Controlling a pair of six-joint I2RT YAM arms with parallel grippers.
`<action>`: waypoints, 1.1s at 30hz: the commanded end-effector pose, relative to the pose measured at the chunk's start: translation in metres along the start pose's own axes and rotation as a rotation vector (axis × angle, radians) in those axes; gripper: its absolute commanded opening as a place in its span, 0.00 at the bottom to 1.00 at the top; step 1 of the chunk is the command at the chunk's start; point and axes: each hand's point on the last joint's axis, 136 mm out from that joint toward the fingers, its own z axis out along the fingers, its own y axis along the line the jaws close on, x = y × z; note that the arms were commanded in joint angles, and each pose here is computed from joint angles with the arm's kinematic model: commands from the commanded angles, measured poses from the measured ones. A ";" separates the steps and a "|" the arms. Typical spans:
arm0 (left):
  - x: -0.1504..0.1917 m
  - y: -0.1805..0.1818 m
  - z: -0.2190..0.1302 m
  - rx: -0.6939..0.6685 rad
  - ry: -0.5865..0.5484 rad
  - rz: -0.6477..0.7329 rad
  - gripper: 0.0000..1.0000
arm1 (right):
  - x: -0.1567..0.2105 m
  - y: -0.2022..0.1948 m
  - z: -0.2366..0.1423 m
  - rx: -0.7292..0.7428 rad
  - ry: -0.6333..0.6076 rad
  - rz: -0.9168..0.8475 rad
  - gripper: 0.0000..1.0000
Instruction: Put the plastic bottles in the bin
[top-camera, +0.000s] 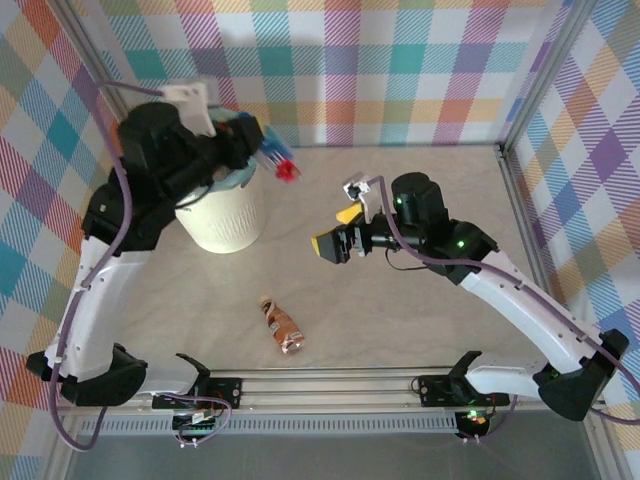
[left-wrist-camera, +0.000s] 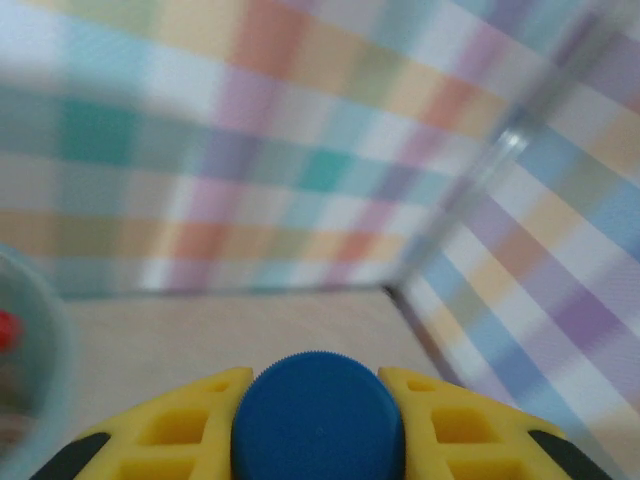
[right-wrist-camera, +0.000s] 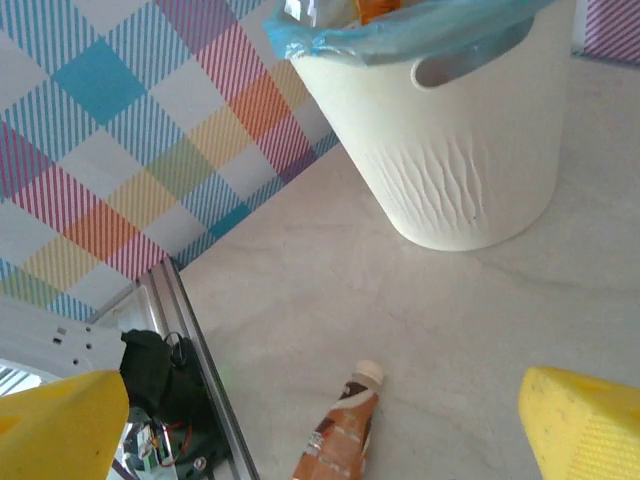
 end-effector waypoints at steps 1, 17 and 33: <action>-0.026 0.058 0.009 -0.268 -0.062 0.131 0.00 | -0.023 0.012 0.007 -0.041 -0.043 -0.008 1.00; -0.077 0.235 0.045 -0.615 -0.162 -0.008 0.00 | -0.008 0.036 0.063 -0.161 0.086 -0.005 1.00; 0.019 0.288 0.124 -0.575 0.154 0.108 0.32 | 0.008 0.031 0.086 -0.166 0.162 -0.011 0.99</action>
